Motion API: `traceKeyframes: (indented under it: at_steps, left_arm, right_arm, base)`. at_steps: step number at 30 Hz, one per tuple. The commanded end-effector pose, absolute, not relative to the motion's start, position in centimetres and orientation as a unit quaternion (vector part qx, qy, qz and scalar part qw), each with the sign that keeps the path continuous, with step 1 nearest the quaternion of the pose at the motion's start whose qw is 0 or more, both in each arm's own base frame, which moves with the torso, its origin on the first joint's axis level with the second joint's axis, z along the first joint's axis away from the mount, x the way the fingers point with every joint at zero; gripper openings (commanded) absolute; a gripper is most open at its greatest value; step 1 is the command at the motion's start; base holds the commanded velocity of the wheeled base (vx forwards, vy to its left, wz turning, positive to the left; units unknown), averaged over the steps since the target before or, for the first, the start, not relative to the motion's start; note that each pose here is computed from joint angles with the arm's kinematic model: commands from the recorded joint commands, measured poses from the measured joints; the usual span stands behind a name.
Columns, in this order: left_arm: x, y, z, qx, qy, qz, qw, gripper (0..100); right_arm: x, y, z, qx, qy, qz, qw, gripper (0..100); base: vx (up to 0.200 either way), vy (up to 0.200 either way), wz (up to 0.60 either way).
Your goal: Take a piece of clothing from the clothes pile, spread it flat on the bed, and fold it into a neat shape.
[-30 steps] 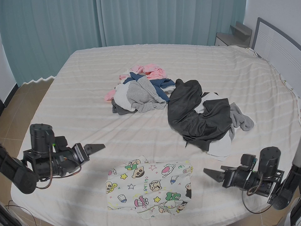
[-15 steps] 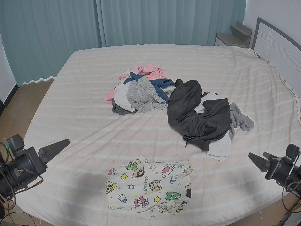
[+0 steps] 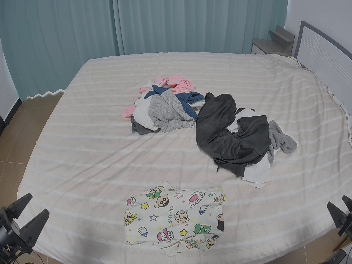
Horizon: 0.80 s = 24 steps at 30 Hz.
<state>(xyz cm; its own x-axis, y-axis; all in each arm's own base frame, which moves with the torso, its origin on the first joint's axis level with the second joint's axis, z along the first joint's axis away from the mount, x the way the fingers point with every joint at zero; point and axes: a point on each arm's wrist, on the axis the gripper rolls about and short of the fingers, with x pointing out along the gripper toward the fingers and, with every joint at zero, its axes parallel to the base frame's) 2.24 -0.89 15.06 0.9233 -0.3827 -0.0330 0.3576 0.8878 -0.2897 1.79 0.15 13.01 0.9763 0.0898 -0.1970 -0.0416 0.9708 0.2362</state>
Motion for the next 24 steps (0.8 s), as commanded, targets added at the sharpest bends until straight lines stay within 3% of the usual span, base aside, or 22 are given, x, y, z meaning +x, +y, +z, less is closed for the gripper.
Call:
traceKeyframes:
  at_steps: [1, 2, 5, 10, 16, 18, 20, 24]
  left_arm:
    - [-2.2, 0.5, 11.1, -0.007, -0.044, -0.035, 0.998, 100]
    - [-1.8, 0.8, 9.7, -0.002, -0.020, 0.042, 0.999, 100]
    - [-1.6, 0.9, 8.9, -0.026, -0.008, 0.083, 0.996, 100]
    - [-1.7, 0.6, 9.0, -0.061, -0.016, 0.162, 0.985, 100]
    - [-1.8, 0.4, 8.3, -0.058, -0.007, 0.111, 0.992, 100]
    - [-2.0, 0.2, 8.2, -0.048, -0.007, 0.066, 0.997, 100]
    - [-2.3, -0.1, 7.5, 0.005, 0.004, -0.031, 1.000, 100]
    - [-2.3, -0.1, 7.5, 0.008, 0.001, -0.020, 1.000, 100]
  right_arm:
    - [-3.7, -0.2, 10.1, 0.061, 0.006, -0.050, 0.997, 100]
    - [-2.9, -0.2, 7.9, 0.041, 0.043, -0.058, 0.997, 100]
    - [-2.5, -0.2, 7.9, 0.036, 0.008, -0.053, 0.998, 100]
    - [-2.4, -0.2, 7.8, 0.027, 0.007, -0.042, 0.999, 100]
    - [-2.4, 0.0, 7.7, 0.037, 0.006, -0.014, 0.999, 100]
    - [-2.4, 0.0, 7.7, 0.036, 0.005, -0.014, 0.999, 100]
    - [-2.4, 0.0, 7.7, 0.034, 0.003, -0.012, 0.999, 100]
    - [-2.4, 0.0, 7.7, 0.033, 0.003, -0.015, 0.999, 100]
  base:
    - [0.000, 0.000, 0.00]
    - [0.000, 0.000, 0.00]
    - [0.000, 0.000, 0.00]
    - [0.000, 0.000, 0.00]
    - [0.000, 0.000, 0.00]
    - [0.000, 0.000, 0.00]
    - [0.000, 0.000, 0.00]
    - [0.000, 0.000, 0.00]
